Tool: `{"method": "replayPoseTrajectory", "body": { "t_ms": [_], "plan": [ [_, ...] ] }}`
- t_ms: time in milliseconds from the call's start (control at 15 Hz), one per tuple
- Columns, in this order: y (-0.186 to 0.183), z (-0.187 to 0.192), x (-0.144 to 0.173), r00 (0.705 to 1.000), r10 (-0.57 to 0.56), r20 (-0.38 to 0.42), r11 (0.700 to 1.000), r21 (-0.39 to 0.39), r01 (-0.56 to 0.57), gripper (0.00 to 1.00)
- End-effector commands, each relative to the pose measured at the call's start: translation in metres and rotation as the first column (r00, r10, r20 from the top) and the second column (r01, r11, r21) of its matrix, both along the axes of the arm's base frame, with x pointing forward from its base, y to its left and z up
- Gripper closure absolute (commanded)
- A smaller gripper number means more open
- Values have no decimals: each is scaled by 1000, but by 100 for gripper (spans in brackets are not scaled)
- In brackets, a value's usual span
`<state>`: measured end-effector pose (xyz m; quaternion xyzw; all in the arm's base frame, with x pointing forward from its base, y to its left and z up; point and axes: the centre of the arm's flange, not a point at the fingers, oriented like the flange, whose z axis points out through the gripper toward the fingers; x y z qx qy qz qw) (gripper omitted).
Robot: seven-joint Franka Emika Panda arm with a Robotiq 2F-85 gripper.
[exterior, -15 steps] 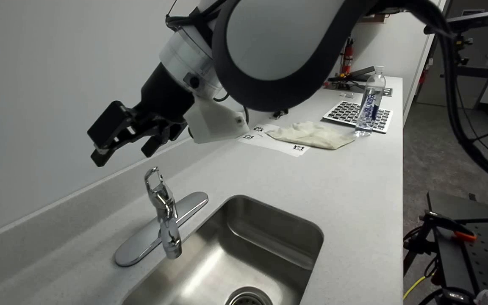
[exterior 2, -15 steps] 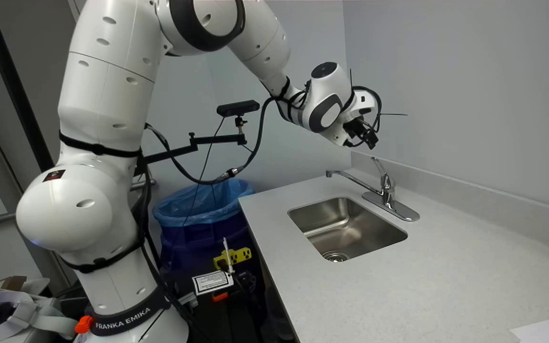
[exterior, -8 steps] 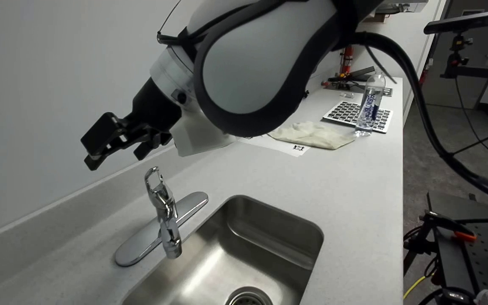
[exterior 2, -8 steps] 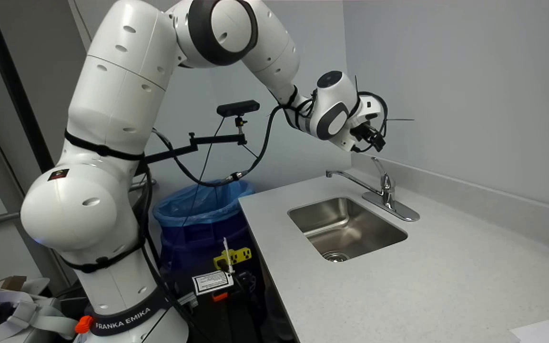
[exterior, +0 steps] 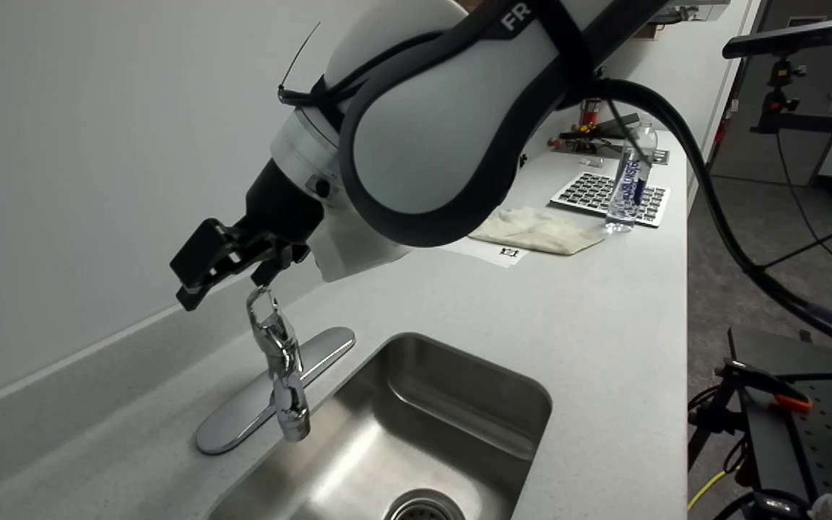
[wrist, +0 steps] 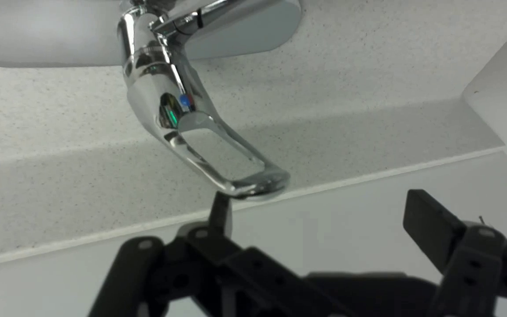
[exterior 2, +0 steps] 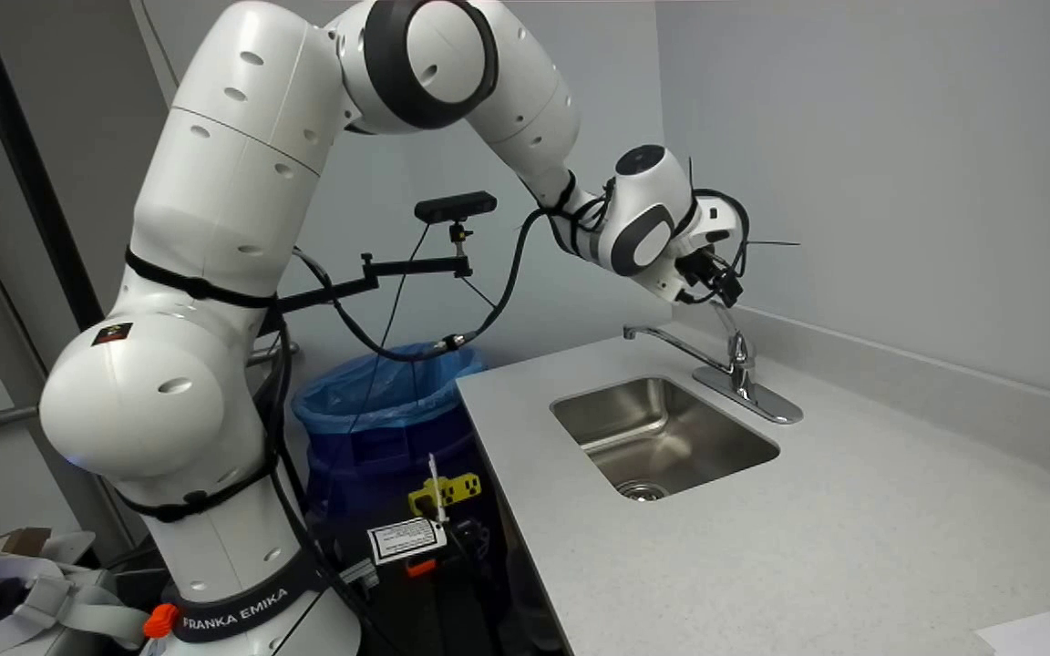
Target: Move the faucet to the left, push the faucet handle down then to the right
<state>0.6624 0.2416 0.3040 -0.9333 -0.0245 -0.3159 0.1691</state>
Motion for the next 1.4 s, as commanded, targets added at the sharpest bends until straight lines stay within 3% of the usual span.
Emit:
{"method": "replayPoseTrajectory", "body": {
  "t_ms": [0,733,1333],
  "plan": [
    [-7,5,-10,998,1,-60,1000,-18,-3,0],
    [-24,-1,-26,985,14,-172,997,-72,-27,0],
    [-56,-35,-32,976,-18,-218,984,-177,-21,0]
  ]
}}
